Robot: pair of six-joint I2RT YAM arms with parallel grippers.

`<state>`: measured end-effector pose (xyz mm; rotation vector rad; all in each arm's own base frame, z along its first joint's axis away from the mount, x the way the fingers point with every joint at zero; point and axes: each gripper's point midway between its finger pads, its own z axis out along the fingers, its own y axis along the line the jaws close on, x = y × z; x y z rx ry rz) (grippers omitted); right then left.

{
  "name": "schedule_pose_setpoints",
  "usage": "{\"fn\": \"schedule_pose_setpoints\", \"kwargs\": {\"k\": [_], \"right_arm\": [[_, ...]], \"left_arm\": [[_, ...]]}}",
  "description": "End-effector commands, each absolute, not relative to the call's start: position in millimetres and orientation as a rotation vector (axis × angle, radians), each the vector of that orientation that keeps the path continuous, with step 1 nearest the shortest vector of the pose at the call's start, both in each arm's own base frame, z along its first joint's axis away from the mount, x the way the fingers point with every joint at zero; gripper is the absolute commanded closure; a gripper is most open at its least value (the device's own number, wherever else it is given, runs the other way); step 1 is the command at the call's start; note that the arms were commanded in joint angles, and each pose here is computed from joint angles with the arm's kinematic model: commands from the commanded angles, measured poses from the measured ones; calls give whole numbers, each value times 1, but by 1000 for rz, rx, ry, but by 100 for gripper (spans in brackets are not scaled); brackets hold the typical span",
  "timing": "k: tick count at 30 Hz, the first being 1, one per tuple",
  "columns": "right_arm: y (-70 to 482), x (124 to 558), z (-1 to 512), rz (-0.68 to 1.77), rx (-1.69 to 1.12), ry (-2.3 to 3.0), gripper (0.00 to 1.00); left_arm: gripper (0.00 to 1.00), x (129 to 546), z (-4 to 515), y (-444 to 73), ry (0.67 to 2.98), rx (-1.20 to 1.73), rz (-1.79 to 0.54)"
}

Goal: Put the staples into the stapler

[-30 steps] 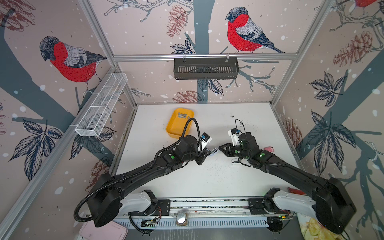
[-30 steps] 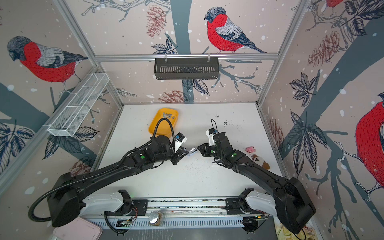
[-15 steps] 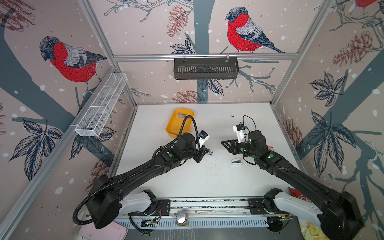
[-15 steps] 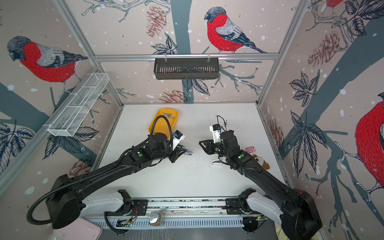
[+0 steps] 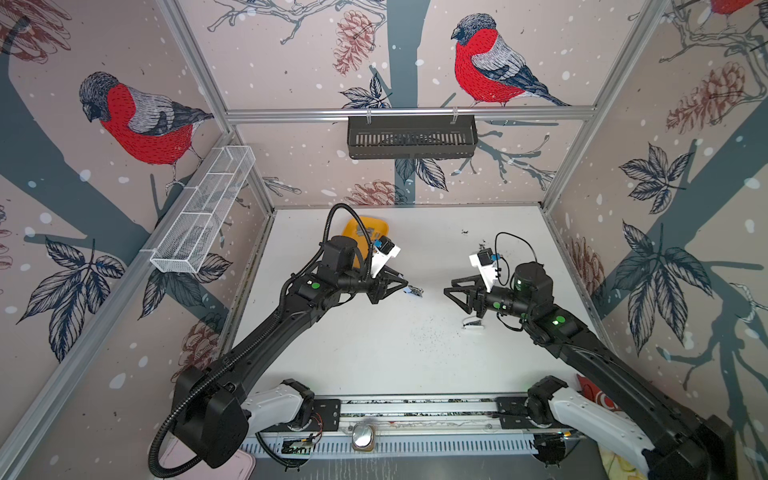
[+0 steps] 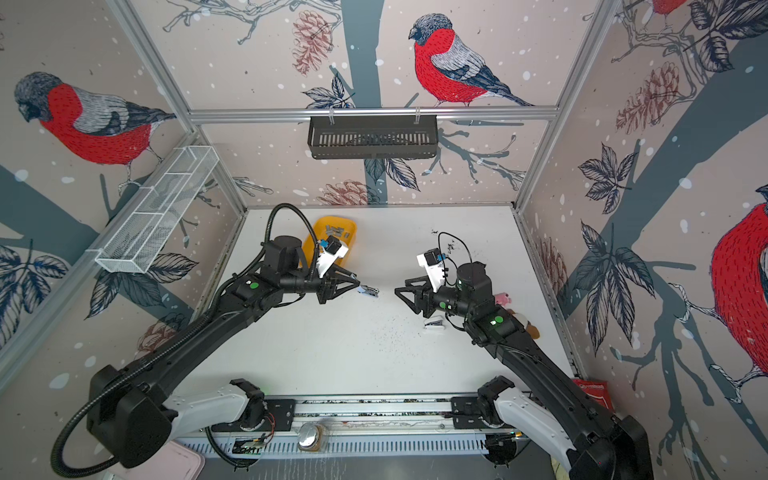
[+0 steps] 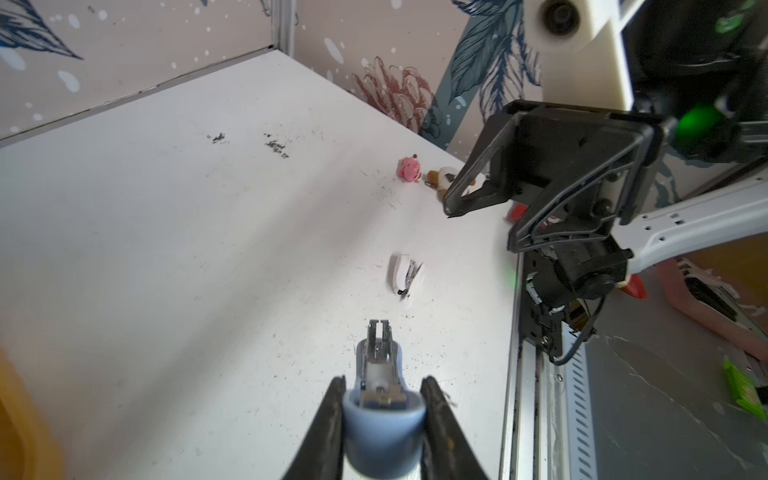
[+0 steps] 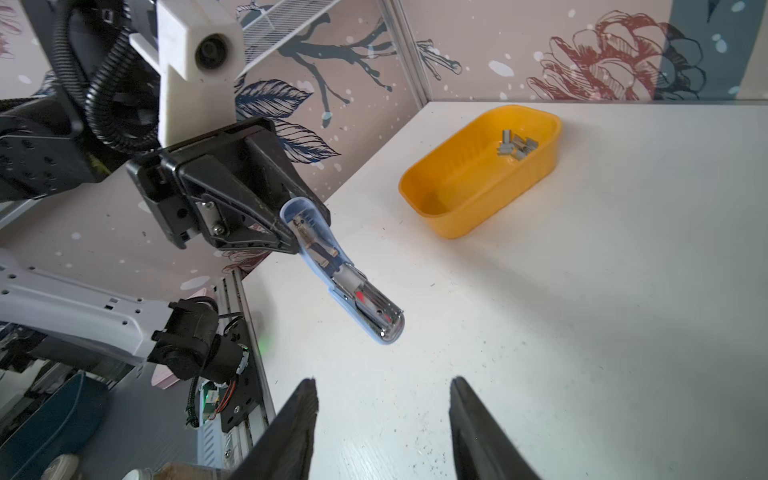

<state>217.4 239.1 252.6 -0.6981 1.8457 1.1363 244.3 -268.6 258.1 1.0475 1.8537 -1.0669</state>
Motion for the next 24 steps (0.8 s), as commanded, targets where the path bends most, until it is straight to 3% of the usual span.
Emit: {"fn": "schedule_pose_setpoints", "kwargs": {"k": [1,11,24], "right_arm": [[249,204,273,1170,-824,1726,45],[296,172,282,1167,-1038,1681,42],[321,158,271,1203,-1164,1705,49]], "left_arm": [[81,218,267,-272,1755,1191,-1205],[80,186,293,-275,1590,1309,-1389],[80,173,299,-273,1525,1367,-1434]]}}
